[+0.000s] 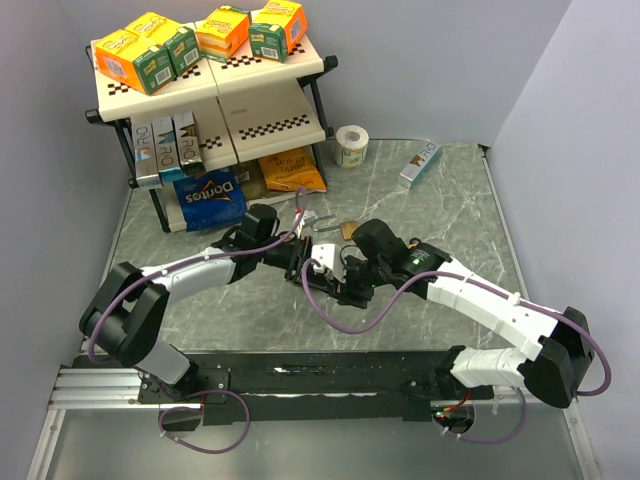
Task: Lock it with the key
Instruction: Place the lock at the center of the board.
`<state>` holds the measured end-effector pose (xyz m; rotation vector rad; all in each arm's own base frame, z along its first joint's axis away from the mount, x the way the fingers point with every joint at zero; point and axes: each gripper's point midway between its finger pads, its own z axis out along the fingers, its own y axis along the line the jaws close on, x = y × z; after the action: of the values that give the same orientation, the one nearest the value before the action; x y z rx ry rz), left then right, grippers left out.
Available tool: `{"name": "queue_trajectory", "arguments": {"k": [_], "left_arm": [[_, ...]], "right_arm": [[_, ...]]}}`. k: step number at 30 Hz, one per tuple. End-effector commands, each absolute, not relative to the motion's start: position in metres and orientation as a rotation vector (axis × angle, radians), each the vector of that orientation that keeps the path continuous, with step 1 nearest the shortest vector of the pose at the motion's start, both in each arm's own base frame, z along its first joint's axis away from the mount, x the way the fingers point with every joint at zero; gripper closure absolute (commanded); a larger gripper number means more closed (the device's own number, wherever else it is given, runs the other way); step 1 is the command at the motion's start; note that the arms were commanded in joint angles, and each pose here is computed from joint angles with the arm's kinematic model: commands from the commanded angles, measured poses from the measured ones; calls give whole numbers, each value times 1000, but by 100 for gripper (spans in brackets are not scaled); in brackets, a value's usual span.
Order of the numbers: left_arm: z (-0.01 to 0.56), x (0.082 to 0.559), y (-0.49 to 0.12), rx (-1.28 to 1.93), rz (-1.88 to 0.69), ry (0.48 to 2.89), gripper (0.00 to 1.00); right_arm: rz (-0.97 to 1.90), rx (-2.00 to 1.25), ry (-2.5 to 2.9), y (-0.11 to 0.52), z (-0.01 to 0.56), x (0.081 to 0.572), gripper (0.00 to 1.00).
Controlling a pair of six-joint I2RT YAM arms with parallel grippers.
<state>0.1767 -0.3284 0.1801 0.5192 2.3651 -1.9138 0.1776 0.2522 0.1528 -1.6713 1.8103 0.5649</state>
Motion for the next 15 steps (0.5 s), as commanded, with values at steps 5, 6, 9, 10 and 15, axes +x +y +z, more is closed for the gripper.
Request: {"name": "queue_trajectory", "arguments": {"k": [5,6,9,10,15], "left_arm": [[207,183,-303,585,-1846,2219,35],[211,190,-294,577,-1808,2191,33],[213,196,-278,577,-1710,2154,29],[212,196,-275,581,-1686,2160,26],[218,198,-265,676,-1546,2118,11]], "right_arm": [[576,-1485,1971,205,156,191,85],[577,-1473,2016,193,150,184,85],[491,-1375,2128,154,133,189,85],[460,-1379,2164,141,126,187,85],[358,-1234,2448,77,83,182,85]]}}
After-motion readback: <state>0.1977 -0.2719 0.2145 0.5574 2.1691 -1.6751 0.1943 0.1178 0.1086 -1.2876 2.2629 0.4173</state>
